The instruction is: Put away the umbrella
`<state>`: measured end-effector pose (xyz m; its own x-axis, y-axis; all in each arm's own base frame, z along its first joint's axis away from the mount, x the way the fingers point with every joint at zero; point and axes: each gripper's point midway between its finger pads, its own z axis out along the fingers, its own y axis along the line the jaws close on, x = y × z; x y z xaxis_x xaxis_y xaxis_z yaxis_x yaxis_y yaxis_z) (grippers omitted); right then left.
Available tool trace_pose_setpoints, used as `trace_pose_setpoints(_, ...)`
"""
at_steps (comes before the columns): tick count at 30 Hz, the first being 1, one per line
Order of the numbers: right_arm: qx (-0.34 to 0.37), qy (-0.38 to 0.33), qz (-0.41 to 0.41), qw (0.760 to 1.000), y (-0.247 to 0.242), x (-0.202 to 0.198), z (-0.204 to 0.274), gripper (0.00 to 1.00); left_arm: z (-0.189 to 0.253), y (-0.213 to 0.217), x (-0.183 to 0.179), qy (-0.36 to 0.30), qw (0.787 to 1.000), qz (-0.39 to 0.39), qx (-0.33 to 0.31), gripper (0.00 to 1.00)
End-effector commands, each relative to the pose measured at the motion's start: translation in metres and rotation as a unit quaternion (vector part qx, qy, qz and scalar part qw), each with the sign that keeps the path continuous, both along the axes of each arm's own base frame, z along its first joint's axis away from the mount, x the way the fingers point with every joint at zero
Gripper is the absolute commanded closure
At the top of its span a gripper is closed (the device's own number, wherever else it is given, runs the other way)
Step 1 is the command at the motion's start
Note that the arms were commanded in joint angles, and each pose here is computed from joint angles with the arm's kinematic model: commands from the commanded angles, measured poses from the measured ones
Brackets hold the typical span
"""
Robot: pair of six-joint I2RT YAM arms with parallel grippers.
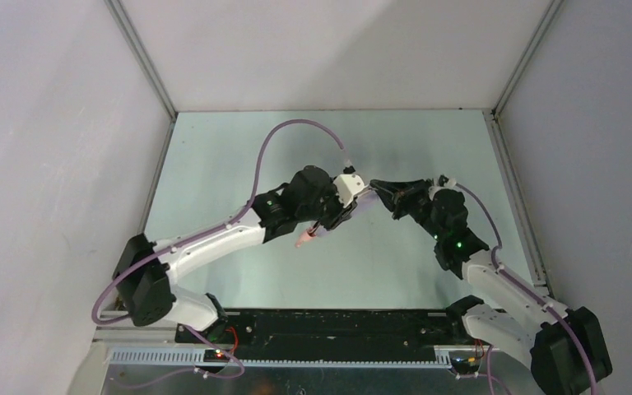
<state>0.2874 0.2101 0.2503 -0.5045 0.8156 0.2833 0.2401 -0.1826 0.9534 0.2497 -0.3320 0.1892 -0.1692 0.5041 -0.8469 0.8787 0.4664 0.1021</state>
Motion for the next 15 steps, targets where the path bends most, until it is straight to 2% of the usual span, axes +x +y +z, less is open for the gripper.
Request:
trace_pose_setpoints(1, -0.045, -0.123, 0.105, 0.986, 0.034, -0.020, 0.062, 1.00, -0.050, 0.043, 0.018, 0.061, 0.986, 0.094, 0.125, 1.00)
trace_pose_setpoints(4, -0.108, -0.114, 0.105, 0.982, 0.044, -0.021, 0.036, 1.00, -0.079, 0.040, 0.017, 0.103, 0.975, 0.100, 0.169, 1.00)
trace_pose_setpoints(7, -0.160, -0.084, 0.097, 0.979, 0.040, -0.021, 0.007, 1.00, -0.096, 0.033, 0.019, 0.122, 0.972, 0.104, 0.174, 1.00)
trace_pose_setpoints(10, -0.194, -0.063, 0.073, 0.976, 0.021, -0.015, -0.021, 1.00, -0.097, 0.025, 0.022, 0.125, 0.974, 0.112, 0.151, 0.99)
trace_pose_setpoints(12, -0.208, -0.051, 0.063, 0.975, 0.007, -0.011, -0.042, 1.00, -0.094, 0.021, 0.020, 0.128, 0.977, 0.109, 0.133, 0.91)
trace_pose_setpoints(13, -0.208, -0.052, 0.059, 0.975, 0.001, -0.007, -0.047, 1.00, -0.092, 0.020, 0.019, 0.126, 0.979, 0.109, 0.121, 0.80)
trace_pose_setpoints(14, -0.216, -0.034, 0.063, 0.974, -0.003, -0.008, -0.069, 1.00, -0.097, 0.021, 0.013, 0.134, 0.979, 0.102, 0.118, 0.76)
trace_pose_setpoints(15, -0.211, -0.049, 0.065, 0.974, -0.005, -0.006, -0.069, 1.00, -0.089, 0.016, 0.012, 0.129, 0.982, 0.098, 0.096, 0.58)
